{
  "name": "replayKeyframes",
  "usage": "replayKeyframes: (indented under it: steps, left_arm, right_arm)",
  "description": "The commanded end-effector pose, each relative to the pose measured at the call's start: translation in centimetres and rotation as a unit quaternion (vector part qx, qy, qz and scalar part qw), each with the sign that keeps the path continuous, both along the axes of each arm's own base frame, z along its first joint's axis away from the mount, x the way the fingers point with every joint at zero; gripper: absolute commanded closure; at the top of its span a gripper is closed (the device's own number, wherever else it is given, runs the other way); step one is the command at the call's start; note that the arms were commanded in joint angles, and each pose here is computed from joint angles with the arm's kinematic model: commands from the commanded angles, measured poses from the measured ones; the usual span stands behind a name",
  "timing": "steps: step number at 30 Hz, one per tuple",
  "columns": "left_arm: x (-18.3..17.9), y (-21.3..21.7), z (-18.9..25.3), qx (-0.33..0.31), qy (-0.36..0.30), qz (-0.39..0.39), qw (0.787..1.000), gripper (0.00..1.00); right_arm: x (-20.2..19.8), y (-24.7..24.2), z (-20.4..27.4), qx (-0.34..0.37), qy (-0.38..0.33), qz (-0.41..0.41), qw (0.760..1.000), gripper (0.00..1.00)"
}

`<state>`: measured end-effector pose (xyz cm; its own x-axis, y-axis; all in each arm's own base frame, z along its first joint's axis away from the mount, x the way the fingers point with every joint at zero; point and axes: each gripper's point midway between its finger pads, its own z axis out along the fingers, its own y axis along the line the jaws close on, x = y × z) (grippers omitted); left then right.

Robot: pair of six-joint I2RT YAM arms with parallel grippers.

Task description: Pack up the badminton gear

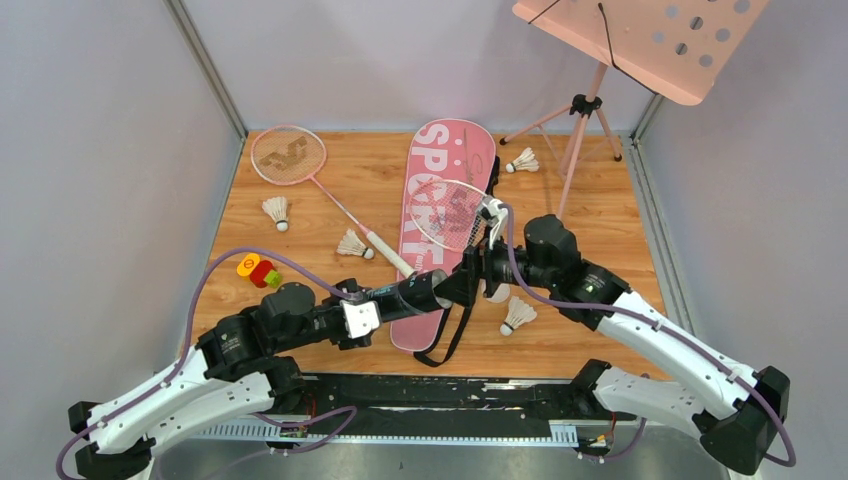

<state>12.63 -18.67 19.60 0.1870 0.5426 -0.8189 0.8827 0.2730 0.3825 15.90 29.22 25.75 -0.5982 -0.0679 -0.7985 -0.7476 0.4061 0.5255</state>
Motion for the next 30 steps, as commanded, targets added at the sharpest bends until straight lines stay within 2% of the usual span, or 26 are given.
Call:
replayKeyframes:
  steps: [1,10,14,19,22,27,30]
  left_arm:
    - [0.4,-0.8,1.7,-0.031,-0.019,-0.003,0.999,0.51]
    - [0.9,-0.5,1.6,-0.024,-0.021,0.013,0.999,0.51]
    - [1.1,-0.3,1.6,-0.021,-0.022,0.02,0.999,0.51]
    - [1.1,-0.2,1.7,-0.024,-0.023,0.021,0.999,0.51]
    - [1.1,-0.2,1.7,-0.024,-0.024,0.021,0.999,0.51]
    - [1.0,-0.3,1.8,-0.025,-0.023,0.02,0.999,0.51]
    - [0.9,-0.3,1.8,-0.026,-0.022,0.018,0.999,0.51]
  right_arm:
    - [-0.1,0.2,2.1,0.035,-0.023,0.002,0.999,0.17]
    - [-0.5,-3.1,3.7,0.039,-0.053,-0.057,0.996,0.17]
    - [0.9,-5.3,0.9,-0.017,-0.043,-0.127,0.991,0.2]
    - [4.4,-9.6,-4.9,-0.146,0.001,-0.256,0.956,0.33]
    - [5.5,-11.1,-7.9,-0.193,0.038,-0.287,0.938,0.39]
    - [6.3,-12.8,-12.9,-0.238,0.117,-0.306,0.914,0.41]
    - [7.0,-14.2,-14.9,-0.244,0.166,-0.322,0.899,0.38]
